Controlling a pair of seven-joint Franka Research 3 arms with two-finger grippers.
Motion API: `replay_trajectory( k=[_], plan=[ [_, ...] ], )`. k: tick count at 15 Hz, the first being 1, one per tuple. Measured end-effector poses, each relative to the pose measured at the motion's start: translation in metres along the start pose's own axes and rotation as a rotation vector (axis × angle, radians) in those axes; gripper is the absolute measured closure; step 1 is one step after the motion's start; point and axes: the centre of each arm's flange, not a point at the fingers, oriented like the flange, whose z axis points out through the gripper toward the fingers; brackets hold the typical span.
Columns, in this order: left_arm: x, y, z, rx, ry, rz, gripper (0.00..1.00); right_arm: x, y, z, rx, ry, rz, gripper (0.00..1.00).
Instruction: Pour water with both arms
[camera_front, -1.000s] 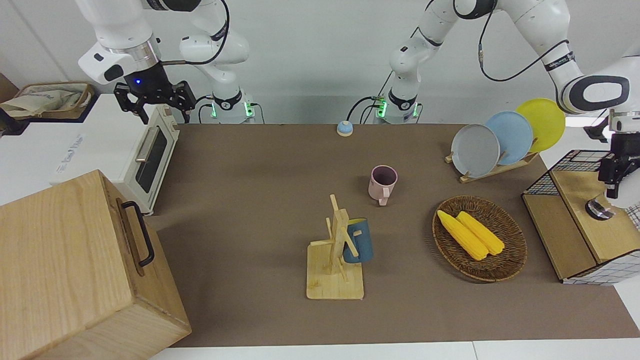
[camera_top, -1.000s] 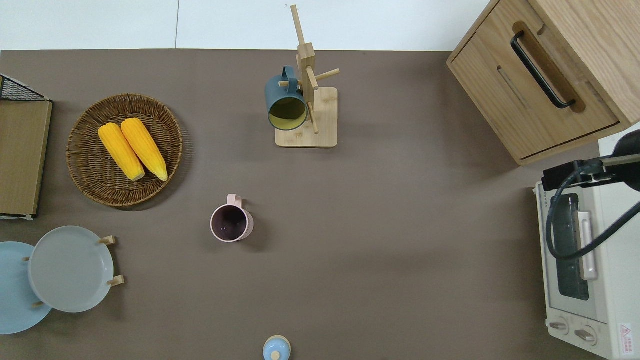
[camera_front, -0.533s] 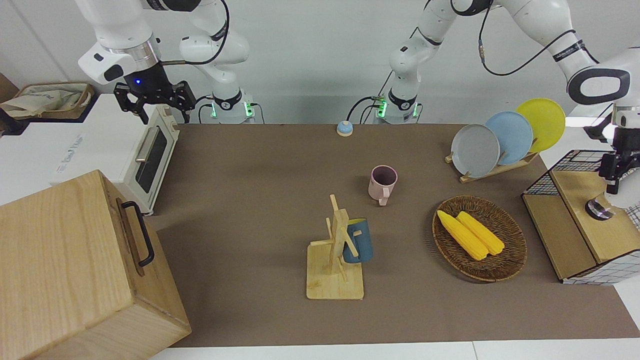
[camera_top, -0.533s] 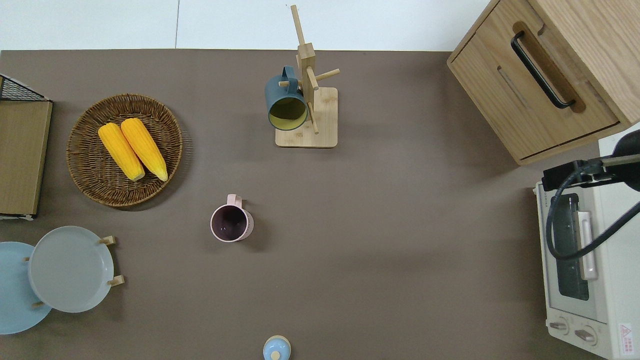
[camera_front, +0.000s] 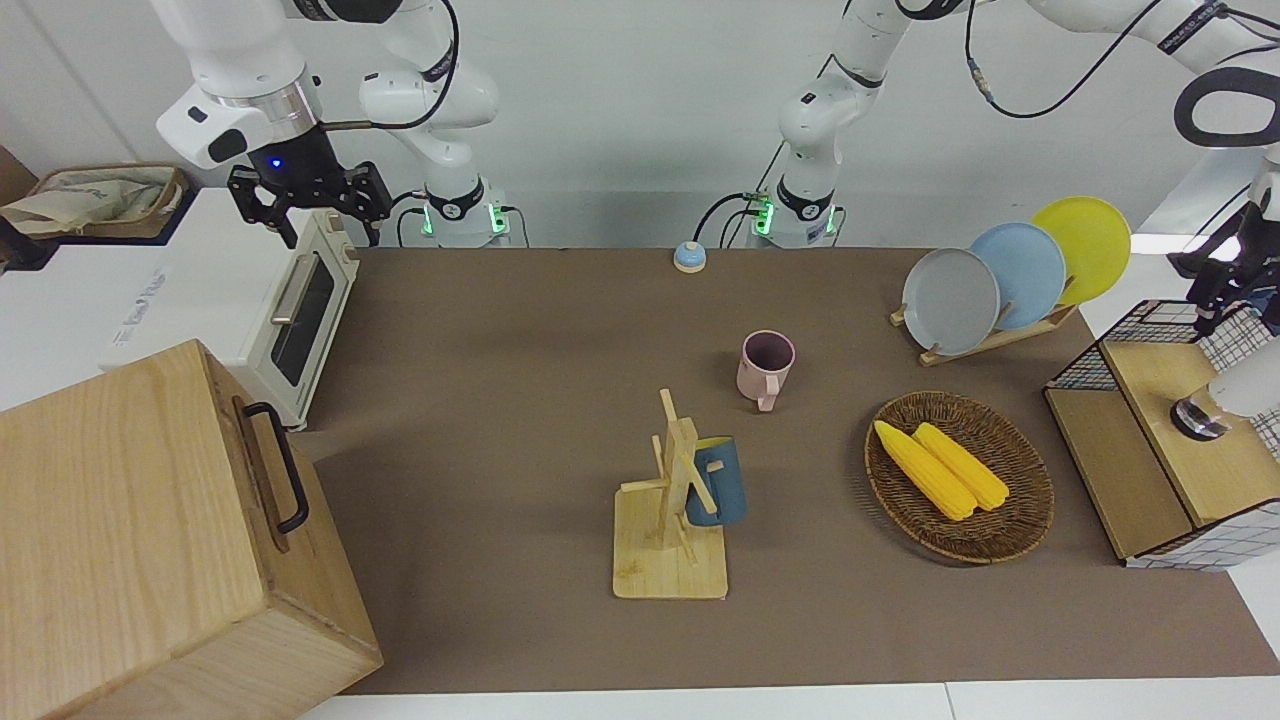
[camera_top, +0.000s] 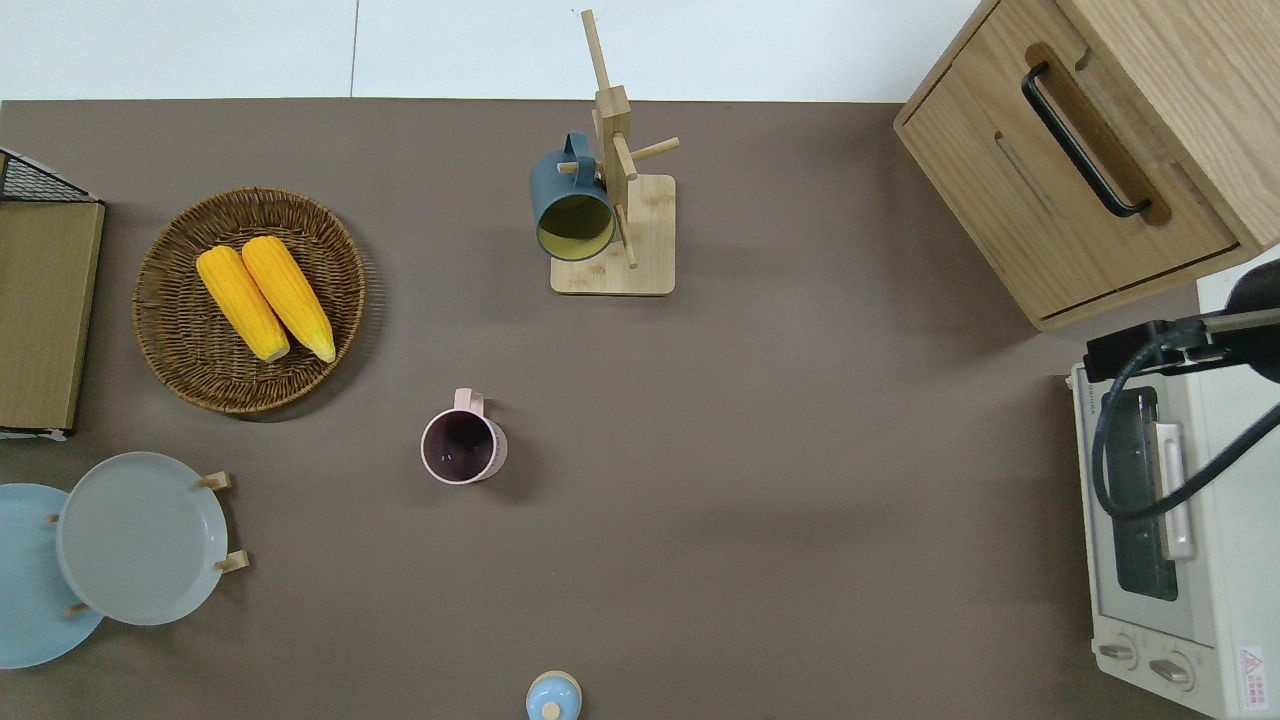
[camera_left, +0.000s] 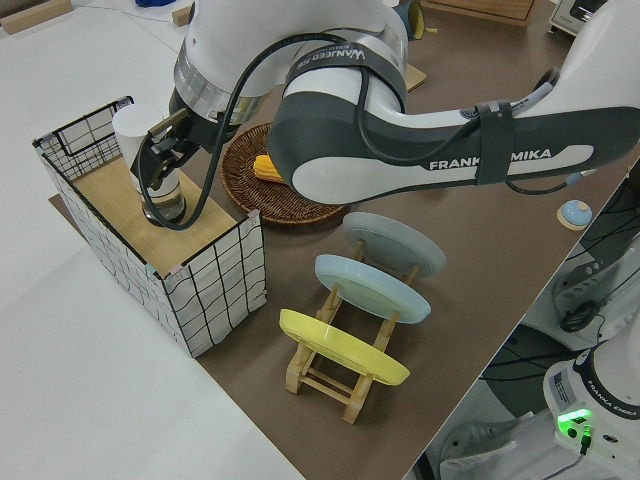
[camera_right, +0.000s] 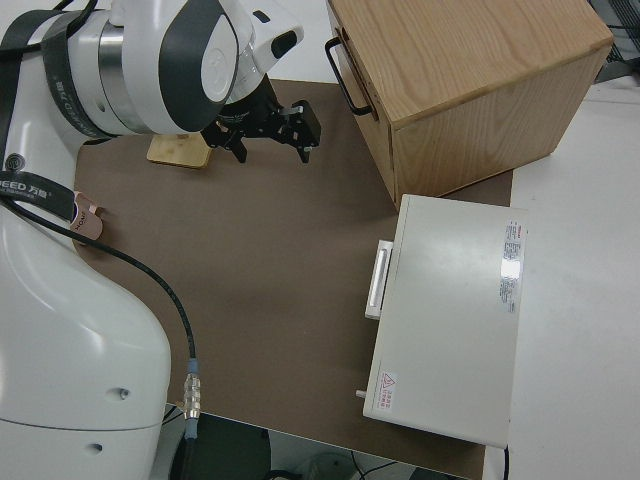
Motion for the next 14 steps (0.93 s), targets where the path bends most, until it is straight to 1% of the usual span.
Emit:
replay_trajectory(
  k=[1, 3, 5, 6, 9, 11, 14],
  plan=[
    [-0.001, 0.001, -0.004, -0.001, -0.025, -0.002, 0.0, 0.0, 0.0, 0.0, 0.0, 0.0, 0.0, 0.01],
    [-0.002, 0.006, -0.011, -0.009, -0.066, -0.024, 0.0, 0.0, 0.0, 0.0, 0.0, 0.0, 0.0, 0.01],
    [-0.008, 0.014, -0.017, -0.03, -0.127, -0.048, 0.0, 0.0, 0.0, 0.0, 0.0, 0.0, 0.0, 0.01],
    [-0.011, 0.019, -0.019, -0.033, -0.159, -0.053, 0.0, 0.0, 0.0, 0.0, 0.0, 0.0, 0.0, 0.01],
    [-0.013, 0.037, -0.021, -0.014, -0.242, -0.067, 0.0, 0.0, 0.0, 0.0, 0.0, 0.0, 0.0, 0.01],
    [-0.011, 0.057, -0.018, -0.014, -0.284, -0.078, 0.0, 0.0, 0.0, 0.0, 0.0, 0.0, 0.0, 0.01],
    [-0.006, 0.084, -0.015, -0.029, -0.322, -0.064, 0.0, 0.0, 0.0, 0.0, 0.0, 0.0, 0.0, 0.01]
  ],
)
